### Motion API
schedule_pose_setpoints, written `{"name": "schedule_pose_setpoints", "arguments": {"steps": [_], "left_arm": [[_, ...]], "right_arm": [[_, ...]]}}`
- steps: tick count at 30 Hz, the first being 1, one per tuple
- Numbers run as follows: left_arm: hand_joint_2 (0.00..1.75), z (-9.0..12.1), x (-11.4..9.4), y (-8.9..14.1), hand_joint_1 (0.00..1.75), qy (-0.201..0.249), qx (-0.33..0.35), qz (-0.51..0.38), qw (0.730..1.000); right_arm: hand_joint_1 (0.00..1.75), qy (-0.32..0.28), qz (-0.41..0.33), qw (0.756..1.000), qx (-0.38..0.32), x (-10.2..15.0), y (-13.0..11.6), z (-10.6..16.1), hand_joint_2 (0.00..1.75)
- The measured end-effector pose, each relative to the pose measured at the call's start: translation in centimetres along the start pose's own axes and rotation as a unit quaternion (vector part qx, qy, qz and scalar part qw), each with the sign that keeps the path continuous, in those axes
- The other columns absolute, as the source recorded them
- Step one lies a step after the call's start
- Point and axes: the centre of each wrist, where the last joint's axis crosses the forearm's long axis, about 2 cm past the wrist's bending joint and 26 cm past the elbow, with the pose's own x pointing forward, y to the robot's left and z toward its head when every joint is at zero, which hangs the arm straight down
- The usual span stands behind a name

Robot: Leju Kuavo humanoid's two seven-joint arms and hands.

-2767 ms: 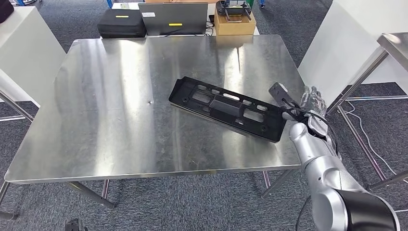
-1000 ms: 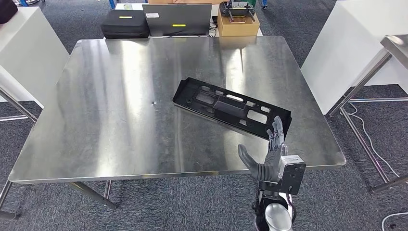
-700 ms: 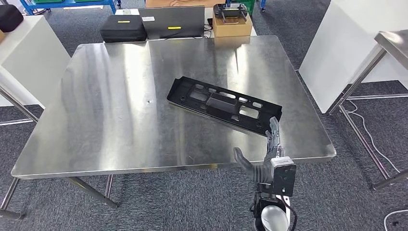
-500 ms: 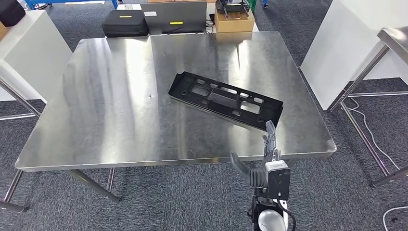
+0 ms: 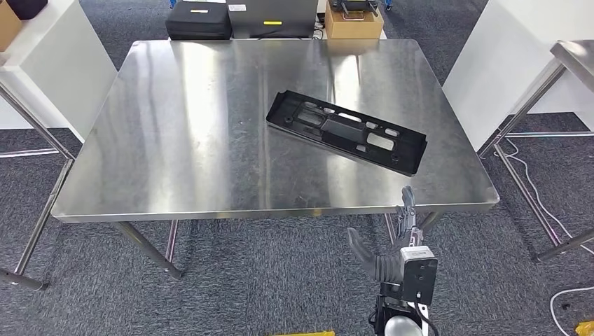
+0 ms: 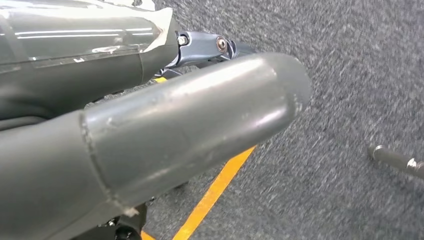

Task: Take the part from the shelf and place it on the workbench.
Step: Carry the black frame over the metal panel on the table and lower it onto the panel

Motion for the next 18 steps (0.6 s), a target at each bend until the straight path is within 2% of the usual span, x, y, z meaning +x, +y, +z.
{"name": "schedule_pose_setpoints", "arguments": {"steps": [15, 18], "left_arm": [[0.0, 0.1, -0.2, 0.0, 0.0, 0.003, -0.009, -0.009, 1.0], [0.0, 0.0, -0.1, -0.1, 0.0, 0.002, -0.01, -0.01, 1.0]], "right_arm": [[0.0, 0.018, -0.014, 0.999, -0.027, -0.6, -0.9, 1.6, 1.75], [0.0, 0.018, -0.013, 0.999, -0.03, -0.6, -1.0, 1.7, 0.44]]}}
